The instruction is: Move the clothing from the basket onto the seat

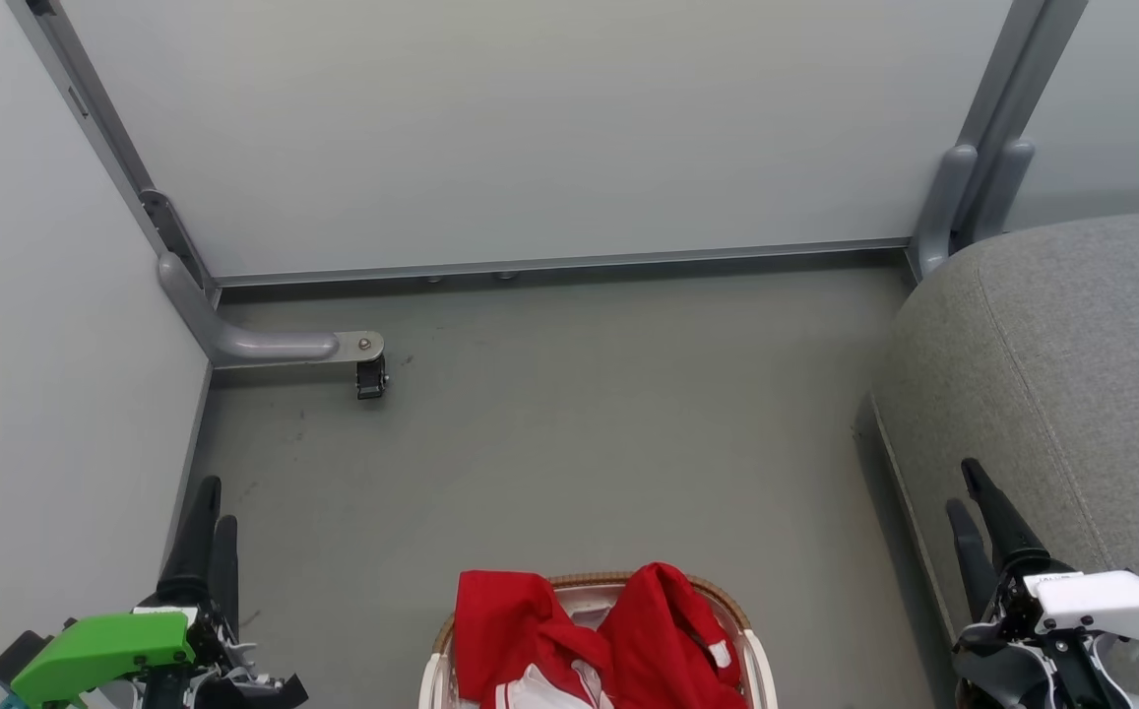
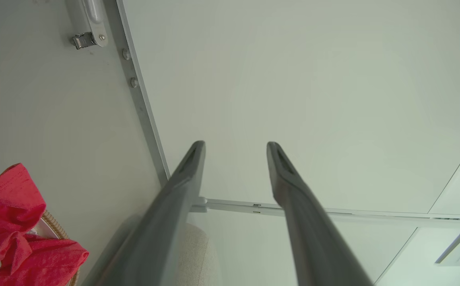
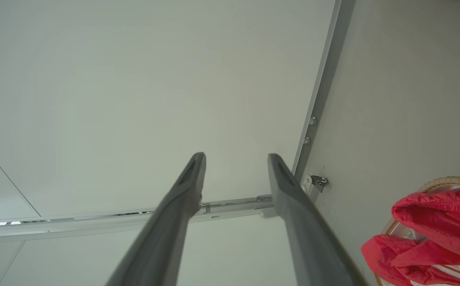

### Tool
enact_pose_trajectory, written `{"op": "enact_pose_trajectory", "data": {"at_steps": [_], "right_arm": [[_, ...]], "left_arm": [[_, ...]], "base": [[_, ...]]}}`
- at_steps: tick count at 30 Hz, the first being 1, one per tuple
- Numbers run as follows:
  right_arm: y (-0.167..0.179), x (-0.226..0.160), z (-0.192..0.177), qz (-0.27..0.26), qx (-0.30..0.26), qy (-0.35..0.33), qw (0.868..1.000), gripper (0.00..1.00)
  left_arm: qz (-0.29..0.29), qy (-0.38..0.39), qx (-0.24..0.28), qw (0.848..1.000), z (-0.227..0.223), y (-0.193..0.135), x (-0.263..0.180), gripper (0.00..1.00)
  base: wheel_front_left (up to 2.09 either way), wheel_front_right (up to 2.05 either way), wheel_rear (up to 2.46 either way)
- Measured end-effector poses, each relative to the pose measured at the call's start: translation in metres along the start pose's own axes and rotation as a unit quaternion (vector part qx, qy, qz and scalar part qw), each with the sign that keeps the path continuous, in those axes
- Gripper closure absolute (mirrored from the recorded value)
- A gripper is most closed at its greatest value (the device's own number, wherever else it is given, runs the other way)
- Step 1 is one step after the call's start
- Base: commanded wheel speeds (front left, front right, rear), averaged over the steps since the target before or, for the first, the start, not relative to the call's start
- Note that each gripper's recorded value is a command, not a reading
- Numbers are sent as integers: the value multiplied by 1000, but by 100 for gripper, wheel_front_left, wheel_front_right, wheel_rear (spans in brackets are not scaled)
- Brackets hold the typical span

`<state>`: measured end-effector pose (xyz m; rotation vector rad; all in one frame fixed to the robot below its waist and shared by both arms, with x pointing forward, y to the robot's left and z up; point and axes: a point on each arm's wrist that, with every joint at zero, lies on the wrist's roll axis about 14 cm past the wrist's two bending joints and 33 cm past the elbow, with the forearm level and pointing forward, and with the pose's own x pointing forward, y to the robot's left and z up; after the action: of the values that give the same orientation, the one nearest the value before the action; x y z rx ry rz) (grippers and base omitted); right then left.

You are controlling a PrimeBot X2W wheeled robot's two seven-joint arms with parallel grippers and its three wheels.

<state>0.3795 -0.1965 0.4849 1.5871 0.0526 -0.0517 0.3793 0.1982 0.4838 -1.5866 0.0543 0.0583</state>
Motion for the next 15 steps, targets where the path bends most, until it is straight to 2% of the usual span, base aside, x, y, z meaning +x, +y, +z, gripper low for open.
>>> {"op": "enact_pose_trajectory", "data": {"at_steps": [7,15], "right_arm": [[-2,-1,-2,-4,-17,0,1000,0],[-2,1,-1,-6,-81,-2,997,0]], "left_arm": [[13,-11,8,1000,1,8,-2,0],[24,-20,85,996,5,13,-3,0]], "base": [[0,0,0],[0,0,0]]}}
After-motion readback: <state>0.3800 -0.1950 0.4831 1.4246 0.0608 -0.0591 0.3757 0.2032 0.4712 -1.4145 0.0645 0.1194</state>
